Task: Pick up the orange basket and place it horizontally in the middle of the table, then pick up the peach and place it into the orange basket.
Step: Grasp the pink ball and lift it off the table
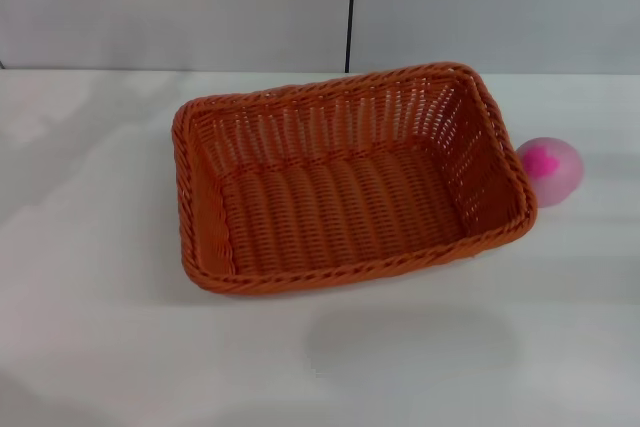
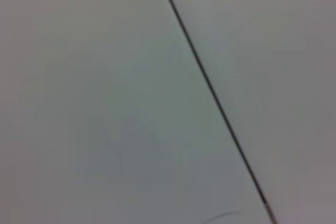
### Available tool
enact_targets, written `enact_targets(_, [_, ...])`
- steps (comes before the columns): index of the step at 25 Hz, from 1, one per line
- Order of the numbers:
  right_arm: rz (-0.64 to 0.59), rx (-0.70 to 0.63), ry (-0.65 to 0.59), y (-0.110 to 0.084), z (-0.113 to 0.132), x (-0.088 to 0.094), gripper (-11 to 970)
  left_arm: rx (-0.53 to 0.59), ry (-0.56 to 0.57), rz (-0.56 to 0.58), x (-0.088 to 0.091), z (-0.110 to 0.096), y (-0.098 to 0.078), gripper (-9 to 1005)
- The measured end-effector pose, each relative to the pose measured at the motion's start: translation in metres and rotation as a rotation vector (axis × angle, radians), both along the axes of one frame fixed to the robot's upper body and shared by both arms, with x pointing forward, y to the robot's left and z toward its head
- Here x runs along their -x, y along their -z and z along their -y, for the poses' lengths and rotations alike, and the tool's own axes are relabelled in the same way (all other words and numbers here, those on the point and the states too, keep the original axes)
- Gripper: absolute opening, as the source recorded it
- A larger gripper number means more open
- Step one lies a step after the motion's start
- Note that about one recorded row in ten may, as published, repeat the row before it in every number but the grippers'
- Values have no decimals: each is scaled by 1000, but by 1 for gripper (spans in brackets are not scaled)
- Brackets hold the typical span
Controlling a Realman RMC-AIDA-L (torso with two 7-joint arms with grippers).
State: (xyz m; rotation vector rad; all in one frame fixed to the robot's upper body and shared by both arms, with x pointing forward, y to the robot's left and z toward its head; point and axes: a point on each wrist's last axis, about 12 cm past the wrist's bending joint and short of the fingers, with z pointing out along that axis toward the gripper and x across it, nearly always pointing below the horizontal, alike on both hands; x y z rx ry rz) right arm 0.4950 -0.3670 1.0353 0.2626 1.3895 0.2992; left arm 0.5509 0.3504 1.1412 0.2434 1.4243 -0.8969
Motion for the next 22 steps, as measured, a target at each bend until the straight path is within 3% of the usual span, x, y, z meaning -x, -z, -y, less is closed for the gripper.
enact_targets(2, [1, -5, -15, -1, -2, -2, 572, 18, -10, 39, 4, 1, 2, 727])
enact_targets(3, [3, -13, -21, -2, -1, -3, 572, 83, -24, 148, 19, 5, 10, 726])
enact_targets(5, [9, -23, -28, -3, -1, -4, 572, 118, -38, 220, 28, 7, 13, 726])
enact_targets(10, [23, -12, -36, -7, 0, -8, 572, 125, -100, 290, 46, 4, 24, 726])
enact_targets(22, [58, 24, -84, -19, -6, -23, 572, 7, -185, 370, 49, 12, 36, 725])
